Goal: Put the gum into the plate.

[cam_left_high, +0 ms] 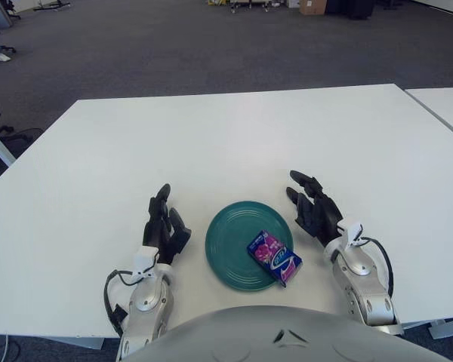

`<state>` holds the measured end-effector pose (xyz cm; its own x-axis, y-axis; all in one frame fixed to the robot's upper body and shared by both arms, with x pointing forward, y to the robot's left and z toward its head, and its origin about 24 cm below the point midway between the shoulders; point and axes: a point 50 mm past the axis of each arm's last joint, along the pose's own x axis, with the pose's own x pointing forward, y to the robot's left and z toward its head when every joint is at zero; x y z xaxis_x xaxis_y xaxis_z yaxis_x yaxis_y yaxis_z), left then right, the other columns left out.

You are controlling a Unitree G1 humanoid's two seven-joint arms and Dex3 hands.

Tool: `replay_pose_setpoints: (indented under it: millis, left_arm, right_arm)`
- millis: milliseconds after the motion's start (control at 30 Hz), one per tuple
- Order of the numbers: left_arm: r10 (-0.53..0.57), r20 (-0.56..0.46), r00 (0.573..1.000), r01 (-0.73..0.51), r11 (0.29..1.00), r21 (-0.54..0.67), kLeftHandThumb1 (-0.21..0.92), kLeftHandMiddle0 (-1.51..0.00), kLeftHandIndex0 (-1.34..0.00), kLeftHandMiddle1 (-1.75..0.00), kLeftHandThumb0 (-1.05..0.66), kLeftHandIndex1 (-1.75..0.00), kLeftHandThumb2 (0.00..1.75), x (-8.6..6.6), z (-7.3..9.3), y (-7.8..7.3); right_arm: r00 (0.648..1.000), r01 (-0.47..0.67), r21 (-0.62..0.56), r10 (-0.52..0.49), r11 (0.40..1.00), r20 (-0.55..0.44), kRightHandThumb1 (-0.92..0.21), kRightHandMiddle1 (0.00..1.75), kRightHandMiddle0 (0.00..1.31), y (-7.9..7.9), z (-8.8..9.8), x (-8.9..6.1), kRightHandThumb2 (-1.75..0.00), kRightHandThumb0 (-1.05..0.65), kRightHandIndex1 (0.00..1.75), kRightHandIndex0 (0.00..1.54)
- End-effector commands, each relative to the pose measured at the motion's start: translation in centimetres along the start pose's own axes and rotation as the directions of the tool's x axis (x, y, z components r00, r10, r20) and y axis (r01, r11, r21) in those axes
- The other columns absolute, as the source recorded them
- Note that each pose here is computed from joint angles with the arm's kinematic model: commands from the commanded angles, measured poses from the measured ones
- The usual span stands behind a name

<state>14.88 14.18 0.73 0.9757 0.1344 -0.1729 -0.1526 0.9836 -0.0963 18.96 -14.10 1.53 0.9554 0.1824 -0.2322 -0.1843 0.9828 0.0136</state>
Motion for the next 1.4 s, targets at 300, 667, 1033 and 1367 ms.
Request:
replay_pose_setpoints:
  millis: [300,667,1033,1367]
  left_arm:
    - [-0.067,0.026,0.997,0.067,0.998,-0.002,0.92,-0.17,0.00,0.00,-0.97,-0.55,1.04,-0.9,-0.6,-1.5]
    - [-0.043,0.077,0.996,0.044,0.999,-0.006,0.92,-0.16,0.00,0.00,-0.96,-0.54,0.99,-1.3,0.4,-1.8]
    - [-0.041,0.070,0.997,0.044,0.998,-0.037,0.92,-0.16,0.00,0.00,-0.97,-0.53,0.96,-1.5,0.8,-2.1]
    - [-0.041,0.052,0.998,0.043,0.998,-0.045,0.92,-0.18,0.00,-0.01,-0.97,-0.56,0.94,-1.8,1.4,-2.4]
  right_arm:
    - [0.999,0.013,-0.028,-0.014,1.000,-0.039,-0.92,0.47,0.00,0.1,-1.5,-0.6,-0.95,-0.66,0.00,0.19]
    - [0.999,0.026,-0.023,-0.026,0.999,-0.029,-0.92,0.50,0.00,0.5,-1.7,-0.5,-0.97,-0.65,0.01,0.20]
    - [0.999,0.023,-0.017,-0.023,1.000,-0.022,-0.92,0.50,0.00,0.6,-1.5,-0.5,-0.97,-0.66,0.01,0.21]
    - [1.000,0.027,-0.011,-0.027,1.000,-0.013,-0.92,0.53,0.00,0.5,-1.3,-0.4,-0.97,-0.65,0.01,0.22]
